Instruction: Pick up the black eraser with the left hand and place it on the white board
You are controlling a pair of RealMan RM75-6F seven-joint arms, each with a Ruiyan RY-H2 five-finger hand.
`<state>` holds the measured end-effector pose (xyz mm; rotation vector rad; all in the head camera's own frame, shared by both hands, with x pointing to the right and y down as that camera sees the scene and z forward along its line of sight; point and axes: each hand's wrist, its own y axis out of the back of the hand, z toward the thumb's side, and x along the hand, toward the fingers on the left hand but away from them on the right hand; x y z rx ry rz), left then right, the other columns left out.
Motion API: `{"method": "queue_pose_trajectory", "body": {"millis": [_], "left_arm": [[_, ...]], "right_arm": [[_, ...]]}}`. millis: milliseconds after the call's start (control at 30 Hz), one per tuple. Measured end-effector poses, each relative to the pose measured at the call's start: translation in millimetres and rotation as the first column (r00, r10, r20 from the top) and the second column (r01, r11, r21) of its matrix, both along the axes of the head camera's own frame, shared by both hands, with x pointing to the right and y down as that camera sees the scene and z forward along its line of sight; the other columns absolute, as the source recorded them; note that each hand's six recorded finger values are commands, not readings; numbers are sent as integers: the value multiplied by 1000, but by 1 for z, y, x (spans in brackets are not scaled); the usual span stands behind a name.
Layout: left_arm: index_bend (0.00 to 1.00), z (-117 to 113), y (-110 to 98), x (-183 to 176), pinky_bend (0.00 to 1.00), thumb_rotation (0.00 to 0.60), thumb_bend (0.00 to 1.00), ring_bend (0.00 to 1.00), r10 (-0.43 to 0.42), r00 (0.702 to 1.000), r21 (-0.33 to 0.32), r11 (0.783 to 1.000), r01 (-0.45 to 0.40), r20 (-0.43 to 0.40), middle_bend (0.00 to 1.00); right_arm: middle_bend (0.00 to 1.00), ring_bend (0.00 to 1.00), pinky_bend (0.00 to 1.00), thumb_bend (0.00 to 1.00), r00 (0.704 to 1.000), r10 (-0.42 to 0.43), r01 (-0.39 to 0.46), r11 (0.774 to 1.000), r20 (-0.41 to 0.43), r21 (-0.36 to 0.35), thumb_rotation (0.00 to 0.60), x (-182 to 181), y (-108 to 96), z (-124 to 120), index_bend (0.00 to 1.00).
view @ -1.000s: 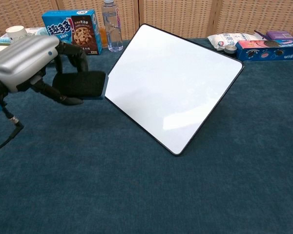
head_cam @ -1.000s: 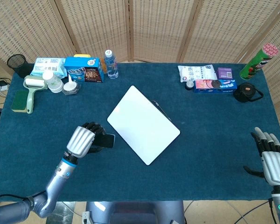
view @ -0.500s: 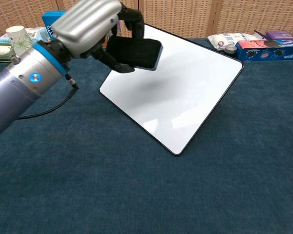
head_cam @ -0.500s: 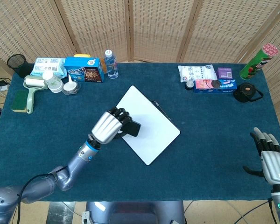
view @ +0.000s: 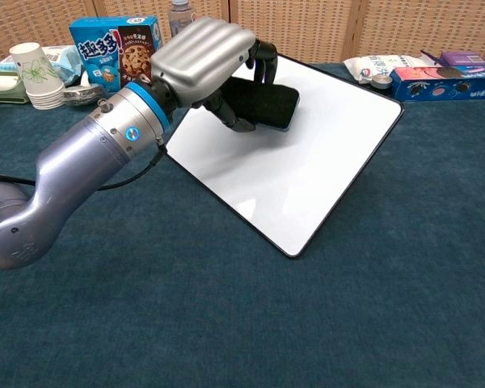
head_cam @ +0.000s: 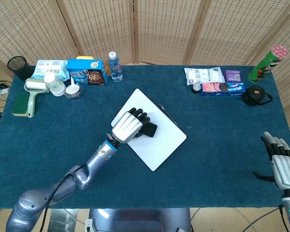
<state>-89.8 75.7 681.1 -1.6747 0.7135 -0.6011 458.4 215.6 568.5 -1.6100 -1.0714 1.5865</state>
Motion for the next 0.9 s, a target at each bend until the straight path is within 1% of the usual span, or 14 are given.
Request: {"method": "queue_pose_trajectory", "body": {"millis": [167,200,233,267,300,367,400,467,633,800,900], "left_arm": [[538,12,2,5,429,600,113,365,-6,1000,-30,1000,6,6,519],[527,13,2,6,407,600,113,341,-7,1000,-34,999,7,3,491],[494,14,3,6,381,600,113,307,-9,1000,-37,999,9,-2,450],[403,14,4,7,328,600,113,227,-12,1000,-43,999,11,-10,349],[265,15,4,7,263,600,113,130,-13,1000,-46,999,13,-14,222],[64,17,4,7,172,600,108,22,-22,1000,-55,998,21,-15,56],[11,17,4,7,139,600,101,1,-25,1000,-58,998,24,-16,13],[0,18,4,6,118,600,91,0,-30,999,-62,998,29,-14,0],[0,19,6,4,113,600,86,0,-42,999,-69,997,42,-10,0],[0,11,8,-2,101,600,86,0,-54,997,-71,996,49,-57,0],[0,4,9,-12,89,600,81,0,-68,994,-82,995,61,-86,0]], "right_arm": [[0,0,0,0,1000,0,0,1000,3,-6,600,0,0,1,31],[0,0,0,0,1000,0,0,1000,4,-7,600,0,0,1,31],[0,0,0,0,1000,-1,1,1000,4,-7,600,0,0,1,31],[0,0,0,0,1000,-1,1,1000,5,-7,600,-1,0,1,31],[0,0,0,0,1000,-1,1,1000,6,-7,600,-1,0,1,31],[0,0,0,0,1000,-2,2,1000,5,-8,600,-1,0,1,31],[0,0,0,0,1000,-3,3,1000,4,-10,600,-1,0,2,31],[0,0,0,0,1000,-4,4,1000,5,-12,600,-1,1,2,31],[0,0,0,0,1000,-5,5,1000,8,-15,600,-2,1,2,31],[0,0,0,0,1000,-5,5,1000,12,-16,600,-2,1,1,31],[0,0,0,0,1000,-7,8,1000,12,-17,600,-3,1,1,31]]}}
